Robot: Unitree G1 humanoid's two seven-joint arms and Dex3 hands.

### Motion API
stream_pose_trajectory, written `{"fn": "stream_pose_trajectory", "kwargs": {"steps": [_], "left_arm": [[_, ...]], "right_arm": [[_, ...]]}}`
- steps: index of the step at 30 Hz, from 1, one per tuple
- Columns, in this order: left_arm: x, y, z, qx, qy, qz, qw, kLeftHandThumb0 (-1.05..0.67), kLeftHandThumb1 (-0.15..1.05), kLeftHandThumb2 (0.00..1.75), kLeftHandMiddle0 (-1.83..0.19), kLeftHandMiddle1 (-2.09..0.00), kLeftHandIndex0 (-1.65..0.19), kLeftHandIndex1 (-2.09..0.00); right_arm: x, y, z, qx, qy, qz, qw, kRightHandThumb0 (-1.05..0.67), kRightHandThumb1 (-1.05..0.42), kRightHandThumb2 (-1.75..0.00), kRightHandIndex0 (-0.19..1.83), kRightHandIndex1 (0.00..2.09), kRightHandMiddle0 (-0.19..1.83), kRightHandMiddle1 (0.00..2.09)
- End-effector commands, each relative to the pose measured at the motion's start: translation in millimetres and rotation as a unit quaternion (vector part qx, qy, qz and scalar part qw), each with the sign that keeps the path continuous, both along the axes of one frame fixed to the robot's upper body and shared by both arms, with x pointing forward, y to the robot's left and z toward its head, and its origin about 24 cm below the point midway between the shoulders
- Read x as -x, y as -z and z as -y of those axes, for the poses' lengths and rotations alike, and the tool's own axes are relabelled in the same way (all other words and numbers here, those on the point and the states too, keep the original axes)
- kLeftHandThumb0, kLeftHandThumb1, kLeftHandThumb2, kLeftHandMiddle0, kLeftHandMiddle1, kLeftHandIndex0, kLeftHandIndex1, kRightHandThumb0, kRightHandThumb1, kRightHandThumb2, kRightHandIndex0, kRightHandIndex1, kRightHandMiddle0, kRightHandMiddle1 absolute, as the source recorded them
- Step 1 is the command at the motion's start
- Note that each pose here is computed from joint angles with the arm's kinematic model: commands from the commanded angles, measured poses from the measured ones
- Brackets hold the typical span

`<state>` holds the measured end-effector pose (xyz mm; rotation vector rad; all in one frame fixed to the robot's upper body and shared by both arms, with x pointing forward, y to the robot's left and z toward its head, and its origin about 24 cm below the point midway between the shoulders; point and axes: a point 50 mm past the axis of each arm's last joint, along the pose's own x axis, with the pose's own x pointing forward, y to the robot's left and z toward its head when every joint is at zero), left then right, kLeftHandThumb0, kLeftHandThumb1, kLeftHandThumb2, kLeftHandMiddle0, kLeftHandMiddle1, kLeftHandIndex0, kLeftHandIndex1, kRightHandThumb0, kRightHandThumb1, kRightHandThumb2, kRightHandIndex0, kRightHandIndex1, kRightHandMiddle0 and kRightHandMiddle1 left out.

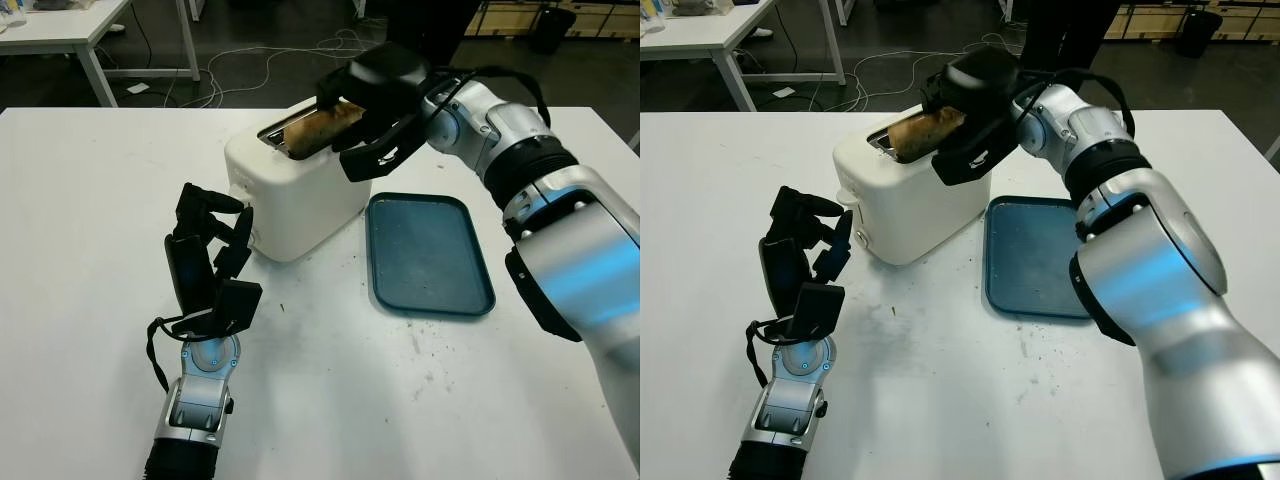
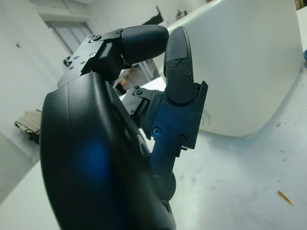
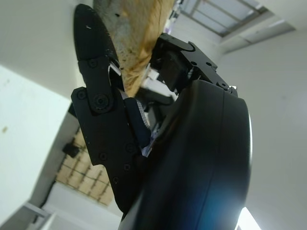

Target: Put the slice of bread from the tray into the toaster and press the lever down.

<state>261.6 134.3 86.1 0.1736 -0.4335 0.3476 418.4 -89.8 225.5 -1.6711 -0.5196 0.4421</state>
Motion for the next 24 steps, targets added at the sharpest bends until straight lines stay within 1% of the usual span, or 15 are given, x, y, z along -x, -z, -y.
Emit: {"fn": "stream_pose_trajectory", "kwargs": {"steps": [1,6,13,14,15,18,19,21,22,23,24], "left_arm": [[1.8,3.0,4.3,0.008,0.001,-0.007,1.0,-0.42,0.92,0.37,-0.78,-1.75,-0.4,-1.74],[1.7,3.2,4.5,0.007,0.001,-0.006,1.0,-0.41,0.92,0.38,-0.77,-1.75,-0.39,-1.74],[1.5,3.5,4.3,0.009,0.001,-0.007,1.0,-0.41,0.92,0.38,-0.78,-1.75,-0.4,-1.75],[1.6,3.6,4.4,0.01,0.001,-0.007,1.0,-0.41,0.92,0.38,-0.79,-1.75,-0.4,-1.75],[1.6,3.6,4.4,0.009,0.0,-0.008,1.0,-0.41,0.92,0.38,-0.79,-1.75,-0.4,-1.75],[1.8,3.5,4.4,0.008,0.001,-0.006,1.0,-0.41,0.92,0.38,-0.79,-1.75,-0.4,-1.75],[1.8,3.6,4.3,0.006,0.0,-0.005,1.0,-0.41,0.92,0.38,-0.79,-1.75,-0.4,-1.74],[1.9,3.7,4.0,0.007,0.001,-0.005,1.0,-0.4,0.92,0.38,-0.79,-1.75,-0.4,-1.74],[2.1,3.7,3.7,0.007,0.001,-0.005,1.0,-0.4,0.92,0.38,-0.78,-1.75,-0.39,-1.74],[2.2,3.5,3.2,0.008,0.0,-0.005,1.0,-0.39,0.92,0.38,-0.78,-1.75,-0.39,-1.73],[2.3,3.1,2.4,0.005,-0.002,-0.005,1.0,-0.39,0.92,0.38,-0.77,-1.75,-0.39,-1.73]], "right_arm": [[-0.5,-10.8,-0.5,0.009,0.001,0.023,1.0,-0.85,-0.91,-0.02,0.0,0.42,0.39,0.01],[-0.3,-10.3,-1.6,0.018,-0.003,0.032,0.999,-0.83,-0.91,0.0,0.0,0.35,0.38,0.0],[0.1,-11.4,-0.4,0.031,-0.008,0.062,0.998,-0.83,-0.88,0.0,0.0,0.34,0.37,0.0],[0.1,-13.0,0.6,0.028,-0.008,0.068,0.997,-0.83,-0.89,0.0,0.0,0.3,0.34,0.0],[0.2,-15.0,2.0,0.02,-0.008,0.074,0.997,-0.83,-0.89,-0.01,0.0,0.24,0.3,0.0],[0.5,-22.1,7.5,-0.018,-0.006,0.097,0.995,-0.82,-0.91,-0.01,0.0,0.16,0.22,0.0],[1.3,-24.9,10.3,-0.049,-0.007,0.103,0.993,-0.8,-0.91,-0.01,0.0,0.16,0.21,0.0],[4.3,-28.5,17.1,-0.125,-0.017,0.124,0.984,-0.73,-0.92,-0.01,0.0,0.24,0.22,0.02],[7.2,-27.9,22.4,-0.183,-0.026,0.141,0.973,-0.65,-0.92,-0.03,0.02,0.45,0.32,0.06],[11.2,-24.9,27.7,-0.256,-0.037,0.154,0.954,-0.6,-0.92,-0.06,0.03,0.65,0.39,0.1],[15.3,-20.4,33.5,-0.331,-0.045,0.156,0.93,-0.54,-0.91,-0.04,0.13,0.79,0.51,0.15]]}}
